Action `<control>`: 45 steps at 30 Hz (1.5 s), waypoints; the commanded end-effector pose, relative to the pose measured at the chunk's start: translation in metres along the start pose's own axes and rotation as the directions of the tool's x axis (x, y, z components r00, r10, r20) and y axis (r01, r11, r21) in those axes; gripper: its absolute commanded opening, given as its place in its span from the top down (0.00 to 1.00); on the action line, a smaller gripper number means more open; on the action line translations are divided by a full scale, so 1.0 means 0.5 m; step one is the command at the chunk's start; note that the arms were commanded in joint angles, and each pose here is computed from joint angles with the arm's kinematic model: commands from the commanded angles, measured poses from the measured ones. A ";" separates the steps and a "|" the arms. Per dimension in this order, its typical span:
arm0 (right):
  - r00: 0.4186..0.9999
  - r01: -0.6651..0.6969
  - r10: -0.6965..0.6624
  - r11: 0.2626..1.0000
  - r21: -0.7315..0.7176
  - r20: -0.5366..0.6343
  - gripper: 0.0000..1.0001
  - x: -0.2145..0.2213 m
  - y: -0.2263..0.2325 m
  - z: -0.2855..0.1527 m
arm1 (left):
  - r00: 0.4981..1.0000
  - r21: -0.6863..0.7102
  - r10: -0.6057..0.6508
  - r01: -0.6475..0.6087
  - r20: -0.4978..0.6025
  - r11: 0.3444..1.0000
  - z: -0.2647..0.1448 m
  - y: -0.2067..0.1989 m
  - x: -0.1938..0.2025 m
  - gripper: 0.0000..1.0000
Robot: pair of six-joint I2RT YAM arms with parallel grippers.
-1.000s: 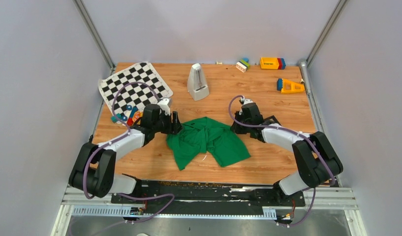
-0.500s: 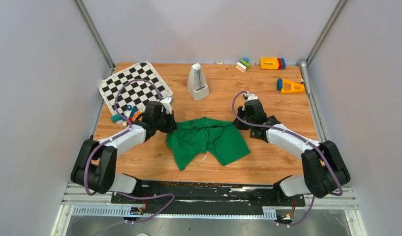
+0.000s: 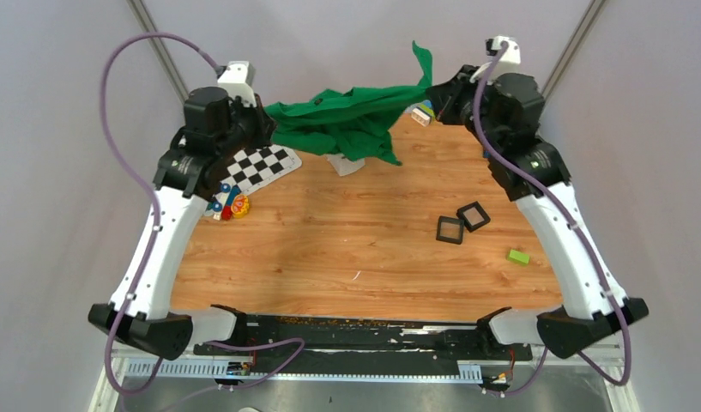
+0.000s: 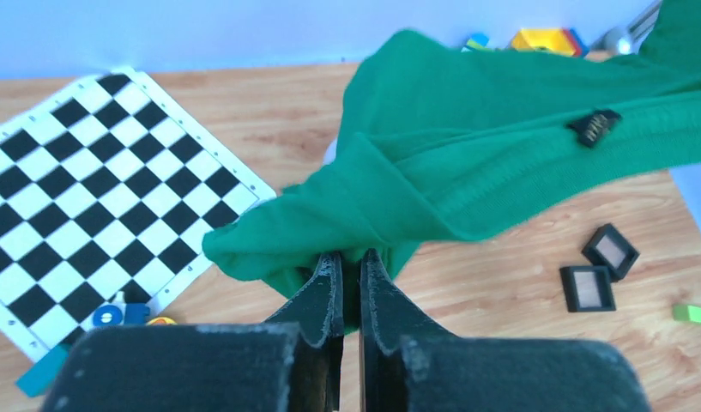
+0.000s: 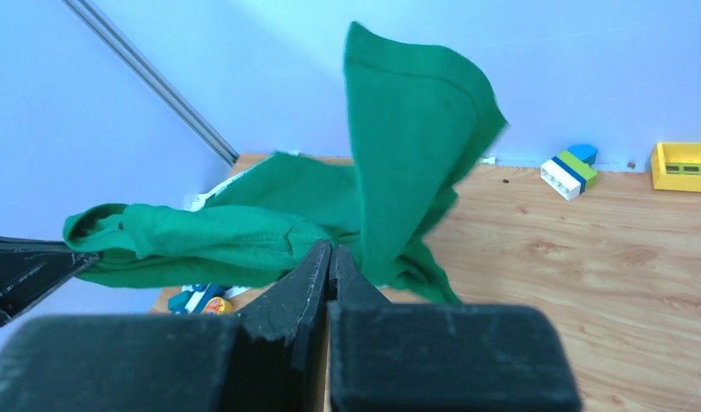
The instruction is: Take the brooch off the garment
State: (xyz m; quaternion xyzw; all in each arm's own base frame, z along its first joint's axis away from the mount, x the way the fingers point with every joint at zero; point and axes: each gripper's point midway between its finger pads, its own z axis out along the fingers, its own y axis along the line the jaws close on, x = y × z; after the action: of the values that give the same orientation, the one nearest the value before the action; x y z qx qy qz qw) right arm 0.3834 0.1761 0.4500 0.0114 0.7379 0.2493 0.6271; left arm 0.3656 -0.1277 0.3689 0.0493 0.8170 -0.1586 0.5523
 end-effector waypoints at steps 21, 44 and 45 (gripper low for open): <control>0.975 -0.037 -0.001 0.985 -0.168 -0.220 1.00 0.138 0.025 -0.155 | 0.957 0.386 -0.034 0.149 -0.290 0.911 -0.037 -0.176 0.355 0.21; 1.000 0.024 -0.021 0.893 0.449 -0.011 1.00 0.090 -0.217 -0.395 | 0.907 0.570 0.155 0.106 -0.391 0.815 0.072 -0.585 0.690 0.58; 0.999 0.032 -0.027 0.898 0.438 -0.017 1.00 0.090 -0.214 -0.395 | 0.911 0.563 0.155 0.097 -0.383 0.820 0.083 -0.596 0.692 0.58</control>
State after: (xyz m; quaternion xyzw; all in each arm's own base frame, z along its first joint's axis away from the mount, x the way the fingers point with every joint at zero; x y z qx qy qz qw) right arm 0.2264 0.0472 0.3688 0.1397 0.7914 0.1106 0.5847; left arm 0.1723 -0.4057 0.0589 0.2803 0.8611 -0.3287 0.2682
